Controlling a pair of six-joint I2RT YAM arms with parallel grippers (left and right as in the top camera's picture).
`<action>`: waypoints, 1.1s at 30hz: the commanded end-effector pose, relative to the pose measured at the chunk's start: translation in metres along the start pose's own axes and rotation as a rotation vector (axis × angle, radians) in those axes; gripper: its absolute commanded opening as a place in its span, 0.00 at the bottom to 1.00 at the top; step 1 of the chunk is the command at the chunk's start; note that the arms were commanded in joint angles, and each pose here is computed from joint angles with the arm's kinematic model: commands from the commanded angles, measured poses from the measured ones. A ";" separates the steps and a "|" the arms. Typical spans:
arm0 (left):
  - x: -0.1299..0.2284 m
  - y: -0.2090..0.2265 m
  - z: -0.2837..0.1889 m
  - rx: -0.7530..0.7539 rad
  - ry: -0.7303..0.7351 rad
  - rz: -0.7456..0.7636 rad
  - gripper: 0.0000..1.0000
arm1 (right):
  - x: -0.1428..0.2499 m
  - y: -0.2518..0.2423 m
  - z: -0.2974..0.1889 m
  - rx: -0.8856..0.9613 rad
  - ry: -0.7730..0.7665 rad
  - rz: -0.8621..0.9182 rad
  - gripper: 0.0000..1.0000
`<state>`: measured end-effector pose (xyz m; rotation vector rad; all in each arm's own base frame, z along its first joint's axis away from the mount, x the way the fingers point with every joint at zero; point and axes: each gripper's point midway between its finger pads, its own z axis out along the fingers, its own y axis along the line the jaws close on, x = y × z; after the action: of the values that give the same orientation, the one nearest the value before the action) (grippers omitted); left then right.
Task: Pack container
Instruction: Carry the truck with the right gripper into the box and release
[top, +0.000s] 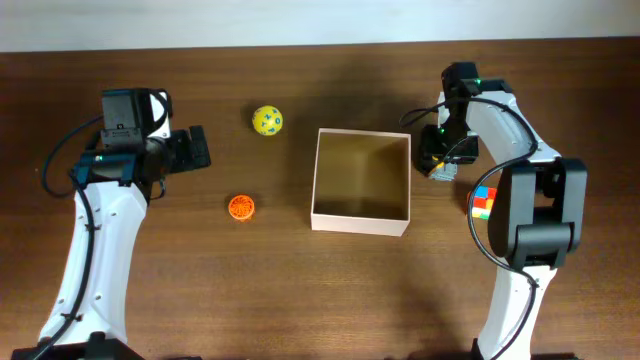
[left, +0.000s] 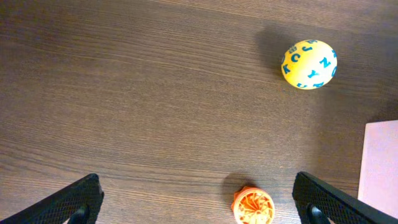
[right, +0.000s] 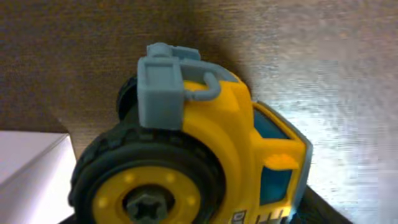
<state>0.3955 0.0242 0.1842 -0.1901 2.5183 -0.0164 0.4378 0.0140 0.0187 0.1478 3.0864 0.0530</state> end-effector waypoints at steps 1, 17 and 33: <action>-0.006 -0.002 -0.002 0.014 -0.012 0.013 0.99 | -0.001 -0.004 -0.007 0.004 -0.015 0.003 0.53; -0.006 -0.002 -0.002 0.014 -0.012 0.013 0.99 | 0.029 0.030 -0.206 -0.075 -0.372 0.001 0.48; -0.006 -0.002 -0.002 0.014 -0.012 0.013 0.99 | 0.066 0.132 -0.081 -0.104 -0.205 -0.077 0.45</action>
<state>0.3955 0.0241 0.1841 -0.1900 2.5187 -0.0169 0.3859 0.1514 0.1455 -0.0366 2.7976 0.2161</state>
